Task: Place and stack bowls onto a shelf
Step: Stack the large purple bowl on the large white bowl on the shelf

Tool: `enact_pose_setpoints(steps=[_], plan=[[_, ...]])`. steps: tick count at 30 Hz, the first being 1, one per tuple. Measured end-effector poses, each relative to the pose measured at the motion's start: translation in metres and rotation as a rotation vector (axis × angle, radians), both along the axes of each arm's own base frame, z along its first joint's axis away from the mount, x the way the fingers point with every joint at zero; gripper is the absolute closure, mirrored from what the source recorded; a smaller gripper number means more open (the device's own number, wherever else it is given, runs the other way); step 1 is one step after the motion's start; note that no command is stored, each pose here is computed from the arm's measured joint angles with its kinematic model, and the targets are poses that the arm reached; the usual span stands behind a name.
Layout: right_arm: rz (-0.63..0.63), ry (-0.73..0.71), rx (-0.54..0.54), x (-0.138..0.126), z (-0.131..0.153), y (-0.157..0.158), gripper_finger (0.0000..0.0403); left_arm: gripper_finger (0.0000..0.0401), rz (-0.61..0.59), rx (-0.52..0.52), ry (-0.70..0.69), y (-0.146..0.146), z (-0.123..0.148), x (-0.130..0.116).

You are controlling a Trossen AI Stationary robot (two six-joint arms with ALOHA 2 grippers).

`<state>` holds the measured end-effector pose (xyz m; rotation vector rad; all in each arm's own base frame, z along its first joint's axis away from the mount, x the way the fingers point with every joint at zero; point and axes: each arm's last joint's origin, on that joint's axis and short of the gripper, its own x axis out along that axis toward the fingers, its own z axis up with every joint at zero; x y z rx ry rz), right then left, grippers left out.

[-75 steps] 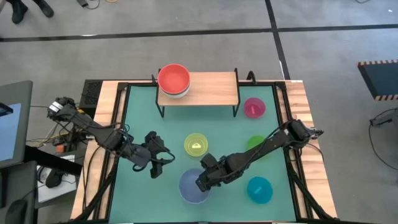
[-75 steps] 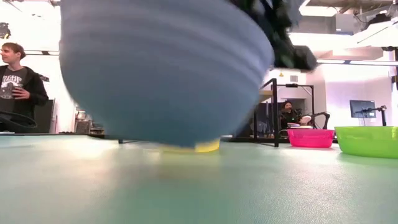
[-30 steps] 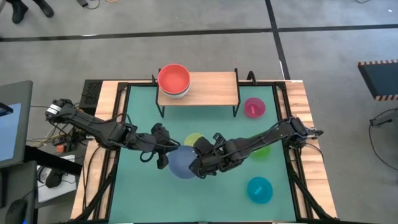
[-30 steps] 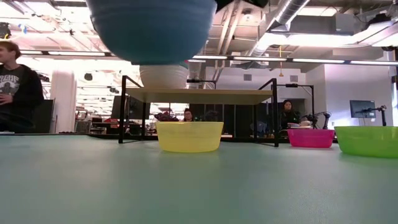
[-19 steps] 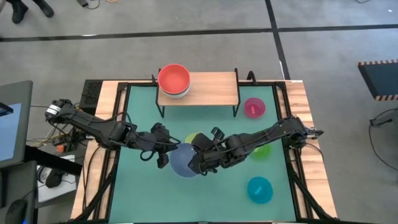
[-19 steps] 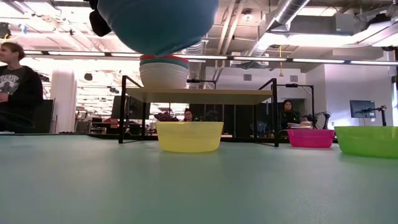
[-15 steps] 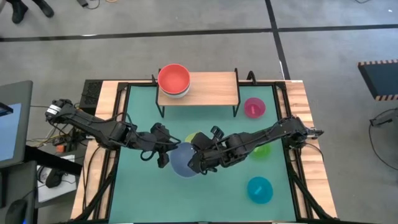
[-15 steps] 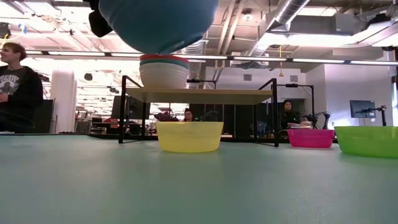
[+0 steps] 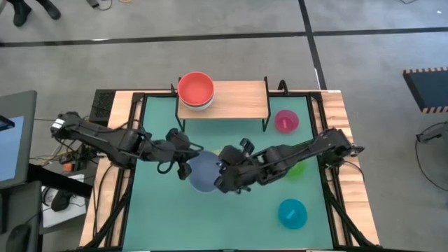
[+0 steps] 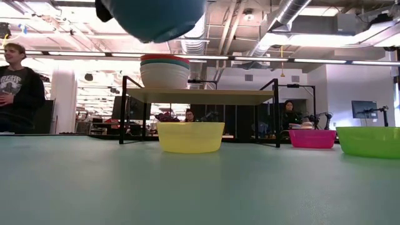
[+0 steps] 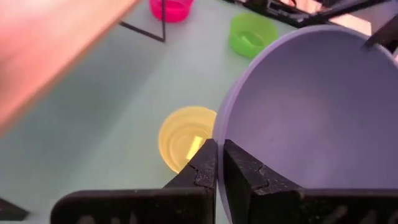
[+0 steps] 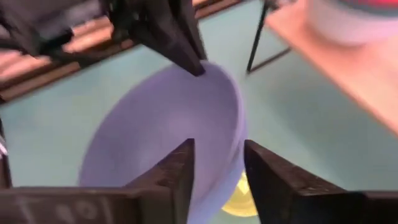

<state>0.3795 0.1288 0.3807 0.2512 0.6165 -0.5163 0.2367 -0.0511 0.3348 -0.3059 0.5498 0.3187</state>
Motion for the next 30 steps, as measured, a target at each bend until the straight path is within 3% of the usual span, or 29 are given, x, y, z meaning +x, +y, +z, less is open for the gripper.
enact_pose_setpoints(steps=[4,11,18,24,30], plan=[[-0.030,-0.096,0.010,-0.025,0.033,-0.011,0.0203,0.0401,0.030,0.014,-0.006,0.010,0.020,-0.002],[0.010,-0.168,-0.021,-0.065,0.075,-0.027,0.0210,0.0401,0.209,0.105,-0.058,0.042,0.062,-0.009],[0.023,0.047,-0.083,-0.105,0.077,-0.048,0.0211,0.0401,0.446,0.194,-0.117,0.089,0.097,-0.022],[0.011,0.224,-0.140,-0.129,0.075,-0.072,0.0211,0.0401,0.636,0.198,-0.090,0.134,0.094,-0.027],[0.067,0.294,-0.133,-0.147,0.068,-0.096,0.0211,0.0401,0.723,0.171,-0.072,0.166,0.087,-0.026]])
